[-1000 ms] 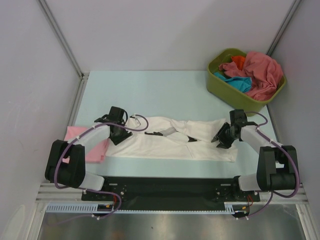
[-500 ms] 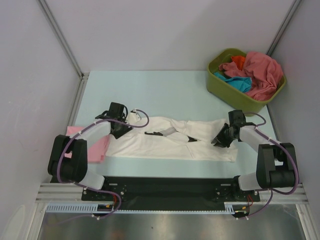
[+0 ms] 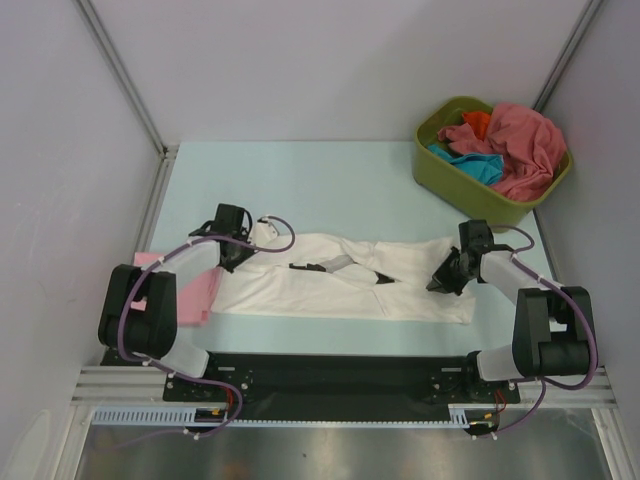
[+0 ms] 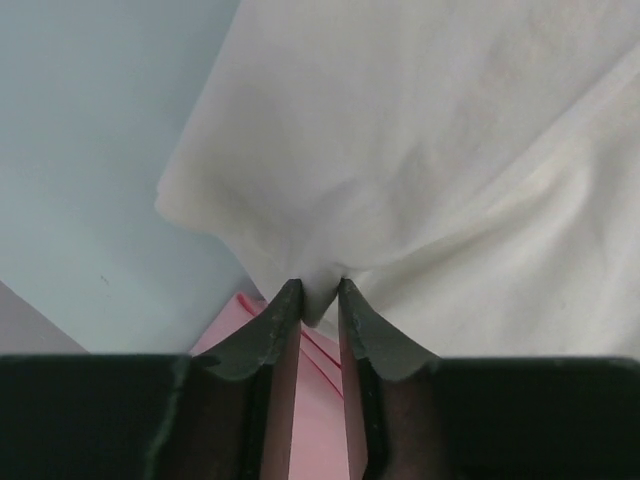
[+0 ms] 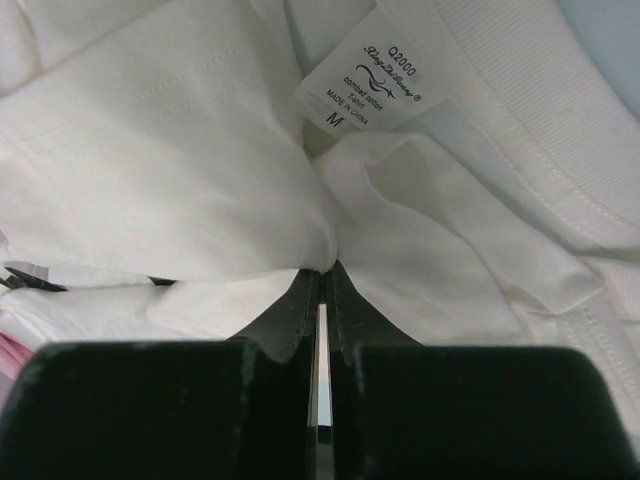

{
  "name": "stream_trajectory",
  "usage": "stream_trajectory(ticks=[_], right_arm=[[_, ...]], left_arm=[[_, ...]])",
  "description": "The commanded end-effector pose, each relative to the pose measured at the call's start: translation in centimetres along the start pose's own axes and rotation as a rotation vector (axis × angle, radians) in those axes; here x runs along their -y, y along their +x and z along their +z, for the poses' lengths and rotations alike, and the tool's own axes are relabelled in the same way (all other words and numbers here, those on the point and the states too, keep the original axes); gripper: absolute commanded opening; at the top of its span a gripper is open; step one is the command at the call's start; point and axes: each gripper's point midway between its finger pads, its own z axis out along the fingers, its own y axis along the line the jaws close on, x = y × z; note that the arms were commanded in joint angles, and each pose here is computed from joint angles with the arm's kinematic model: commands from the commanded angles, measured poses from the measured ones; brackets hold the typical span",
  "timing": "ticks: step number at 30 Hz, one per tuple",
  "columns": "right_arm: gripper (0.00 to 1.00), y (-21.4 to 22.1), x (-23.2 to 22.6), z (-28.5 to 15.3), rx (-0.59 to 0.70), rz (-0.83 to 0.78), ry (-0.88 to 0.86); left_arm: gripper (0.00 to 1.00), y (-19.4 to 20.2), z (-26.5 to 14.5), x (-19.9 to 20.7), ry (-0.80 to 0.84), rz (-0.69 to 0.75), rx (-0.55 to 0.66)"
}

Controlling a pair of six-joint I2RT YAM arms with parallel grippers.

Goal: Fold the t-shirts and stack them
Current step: Fold the tshirt

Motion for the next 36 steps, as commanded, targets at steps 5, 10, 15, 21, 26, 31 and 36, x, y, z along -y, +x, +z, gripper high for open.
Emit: stream_trajectory(ticks=[5,10,15,21,26,31,36], right_arm=[[0.00,-1.7,-0.3,-1.6,0.059,-0.034,0.001],[0.00,-2.4,-0.3,-3.2,0.085,-0.079,0.018],[0.00,-2.8,-0.7,-4.5,0.083,-0.131,0.028],[0.00,-3.5,1.1,-5.0,0.083,-0.110,0.062],[0.00,-2.6,1.9,-4.4,0.056,-0.104,0.069],[0.00,-1.7,2.9,-3.1,0.028,-0.087,0.081],[0.11,-1.5,3.2,-2.5,0.014,-0.077,0.094]], left_arm=[[0.00,0.5,0.4,0.3,0.011,0.037,-0.002],[0.00,0.3,-0.7,-1.6,-0.049,0.016,0.027],[0.00,-0.1,-1.9,-3.6,-0.067,-0.012,0.055],[0.00,0.9,-2.4,-4.6,-0.059,-0.012,0.046],[0.00,1.5,-2.0,-3.3,-0.007,0.004,0.043],[0.00,2.2,-1.5,-2.2,0.024,-0.003,0.025],[0.20,2.5,-1.4,-1.0,0.088,0.002,0.013]])
